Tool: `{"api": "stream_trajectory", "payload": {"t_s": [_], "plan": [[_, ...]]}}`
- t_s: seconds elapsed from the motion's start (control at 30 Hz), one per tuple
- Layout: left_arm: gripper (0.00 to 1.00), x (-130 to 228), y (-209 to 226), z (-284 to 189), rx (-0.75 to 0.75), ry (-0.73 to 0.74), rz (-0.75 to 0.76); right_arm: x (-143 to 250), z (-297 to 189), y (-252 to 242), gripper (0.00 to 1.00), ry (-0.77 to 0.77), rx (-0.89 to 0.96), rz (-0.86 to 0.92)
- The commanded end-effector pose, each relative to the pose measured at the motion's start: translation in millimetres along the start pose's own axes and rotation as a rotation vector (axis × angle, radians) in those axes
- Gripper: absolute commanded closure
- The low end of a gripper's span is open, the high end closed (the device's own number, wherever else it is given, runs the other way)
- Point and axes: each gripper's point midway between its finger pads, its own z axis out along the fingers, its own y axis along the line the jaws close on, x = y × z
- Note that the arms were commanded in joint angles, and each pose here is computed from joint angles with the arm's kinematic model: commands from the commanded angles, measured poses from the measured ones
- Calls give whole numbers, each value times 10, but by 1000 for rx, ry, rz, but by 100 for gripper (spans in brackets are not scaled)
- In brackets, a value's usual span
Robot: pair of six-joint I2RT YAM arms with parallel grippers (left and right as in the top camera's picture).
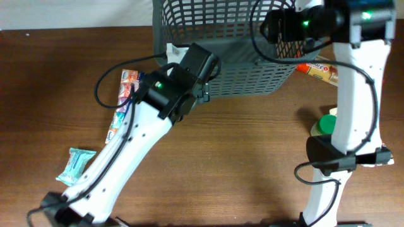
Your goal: Pack container
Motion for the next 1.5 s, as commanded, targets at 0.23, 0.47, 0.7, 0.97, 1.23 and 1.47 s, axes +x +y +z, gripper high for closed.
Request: {"api": "stream_trajectory", "payload": {"t_s": [0.23, 0.47, 0.7, 0.97, 1.23, 1.47], "plan": [[1, -283, 888, -1190, -73, -307, -131, -18, -1757, -651, 1, -344, 323, 160], [0, -142, 1627, -1574, -263, -395, -285, 262, -2132, -1399, 1, -386, 521, 483], [1, 110, 2201, -1616, -432, -320, -375, 674, -1732, -1875, 1, -174, 579, 660], [0, 278, 2487, -1578, -518, -238, -440, 1380, -803, -1965, 1, 225, 477, 778], [0, 294, 2453, -1555, -497, -223, -440, 1751, -354, -2059, 1, 360, 475, 846], [0, 294, 2453, -1555, -497, -223, -440, 2015, -22, -2143, 1, 411, 493, 909]]}}
